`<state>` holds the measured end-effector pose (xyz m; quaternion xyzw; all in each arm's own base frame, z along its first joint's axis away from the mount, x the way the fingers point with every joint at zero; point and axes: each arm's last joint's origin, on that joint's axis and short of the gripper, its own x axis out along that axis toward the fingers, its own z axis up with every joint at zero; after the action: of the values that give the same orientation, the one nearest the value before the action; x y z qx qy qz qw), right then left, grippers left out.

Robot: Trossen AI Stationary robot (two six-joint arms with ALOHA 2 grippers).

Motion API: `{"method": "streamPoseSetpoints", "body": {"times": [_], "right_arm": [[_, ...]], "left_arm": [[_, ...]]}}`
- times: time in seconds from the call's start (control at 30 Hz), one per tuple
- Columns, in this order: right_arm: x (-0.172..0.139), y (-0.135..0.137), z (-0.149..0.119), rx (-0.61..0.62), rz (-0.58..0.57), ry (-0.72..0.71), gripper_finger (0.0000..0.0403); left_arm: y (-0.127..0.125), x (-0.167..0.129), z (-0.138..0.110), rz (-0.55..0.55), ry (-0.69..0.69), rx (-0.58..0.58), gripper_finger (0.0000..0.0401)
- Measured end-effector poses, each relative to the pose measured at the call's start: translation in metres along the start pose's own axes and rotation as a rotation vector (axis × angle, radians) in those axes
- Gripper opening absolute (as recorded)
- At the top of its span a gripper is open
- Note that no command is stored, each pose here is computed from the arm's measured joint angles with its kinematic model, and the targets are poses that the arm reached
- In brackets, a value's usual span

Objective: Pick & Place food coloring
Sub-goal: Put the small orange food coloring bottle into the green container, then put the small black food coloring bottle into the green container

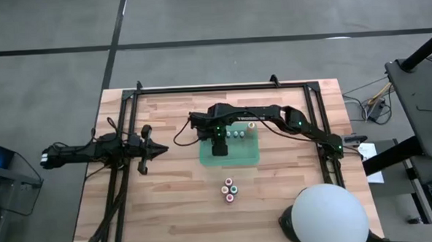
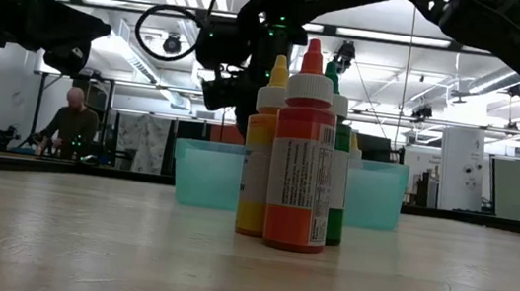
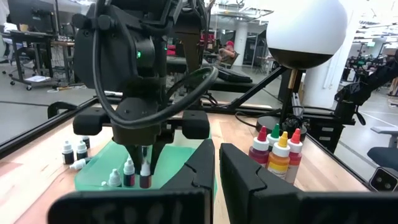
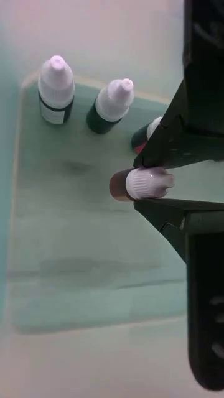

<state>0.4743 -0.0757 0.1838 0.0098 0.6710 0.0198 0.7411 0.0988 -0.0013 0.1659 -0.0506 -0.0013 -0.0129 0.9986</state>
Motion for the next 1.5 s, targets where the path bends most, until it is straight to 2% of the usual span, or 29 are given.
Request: {"method": "streamPoseSetpoints", "body": {"times": [0.33, 1.13, 1.5], "right_arm": [[0.0062, -0.0011, 0.002, -0.043, -0.001, -0.006, 0.0065], [0.0109, -0.0054, 0.0011, -0.035, 0.005, 0.001, 0.0066], [0.011, -0.0052, 0.0011, -0.026, 0.004, 0.001, 0.0106]], "left_arm": [[0.0001, 0.0, -0.0001, 0.0, 0.001, 0.0, 0.0], [0.0001, 0.0, -0.0001, 0.001, 0.001, 0.0, 0.0], [0.0001, 0.0, -0.0001, 0.001, 0.0, 0.0, 0.0]]}}
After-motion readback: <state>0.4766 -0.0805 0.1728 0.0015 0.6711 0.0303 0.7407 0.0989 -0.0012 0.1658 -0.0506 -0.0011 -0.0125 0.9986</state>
